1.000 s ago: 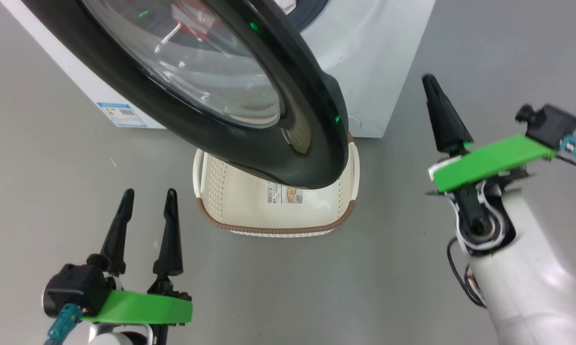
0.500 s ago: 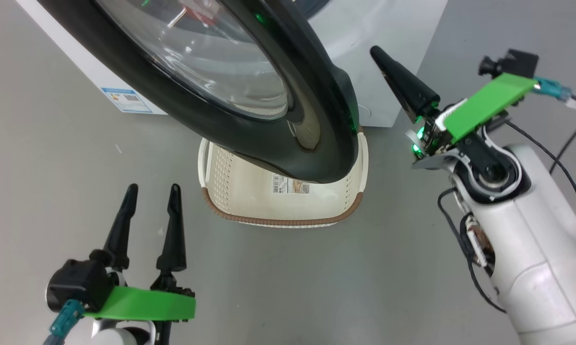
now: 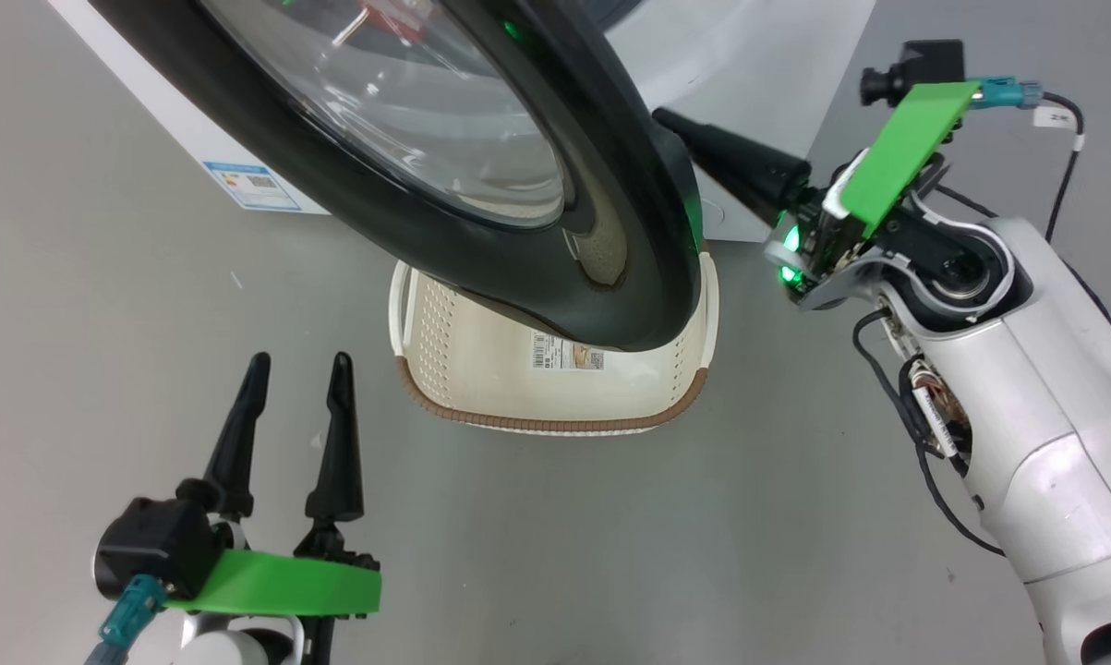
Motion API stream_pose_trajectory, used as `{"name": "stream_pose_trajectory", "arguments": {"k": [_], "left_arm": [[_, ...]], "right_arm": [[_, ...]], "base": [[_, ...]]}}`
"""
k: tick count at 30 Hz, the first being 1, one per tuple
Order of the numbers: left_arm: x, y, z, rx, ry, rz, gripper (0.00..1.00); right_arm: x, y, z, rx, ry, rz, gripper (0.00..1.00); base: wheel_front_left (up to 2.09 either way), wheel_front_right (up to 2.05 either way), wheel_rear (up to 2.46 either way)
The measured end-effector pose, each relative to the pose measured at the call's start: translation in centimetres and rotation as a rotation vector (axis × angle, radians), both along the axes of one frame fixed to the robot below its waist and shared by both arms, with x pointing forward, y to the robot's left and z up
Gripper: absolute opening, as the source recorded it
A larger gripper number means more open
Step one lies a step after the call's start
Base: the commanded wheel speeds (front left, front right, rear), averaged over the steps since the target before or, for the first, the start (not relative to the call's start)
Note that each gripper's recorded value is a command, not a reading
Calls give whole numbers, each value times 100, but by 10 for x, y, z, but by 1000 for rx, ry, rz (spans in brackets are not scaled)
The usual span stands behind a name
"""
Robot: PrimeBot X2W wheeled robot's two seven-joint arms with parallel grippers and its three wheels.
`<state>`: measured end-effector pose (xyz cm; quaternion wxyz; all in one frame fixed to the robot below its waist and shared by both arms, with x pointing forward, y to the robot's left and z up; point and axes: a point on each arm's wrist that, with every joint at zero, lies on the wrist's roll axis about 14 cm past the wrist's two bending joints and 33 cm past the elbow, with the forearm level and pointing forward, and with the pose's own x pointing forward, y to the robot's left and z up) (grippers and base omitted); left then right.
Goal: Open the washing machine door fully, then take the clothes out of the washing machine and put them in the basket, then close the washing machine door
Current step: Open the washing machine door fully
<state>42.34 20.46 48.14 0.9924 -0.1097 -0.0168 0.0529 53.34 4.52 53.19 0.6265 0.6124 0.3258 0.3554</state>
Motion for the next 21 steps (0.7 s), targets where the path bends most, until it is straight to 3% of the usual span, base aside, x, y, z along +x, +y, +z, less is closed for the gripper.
{"name": "stream_pose_trajectory", "arguments": {"k": [21], "left_arm": [[-9,6,15,4,-33,17,100]], "right_arm": [[-43,14,1,-35,-25,124,0]], "base": [[0,0,0]]}}
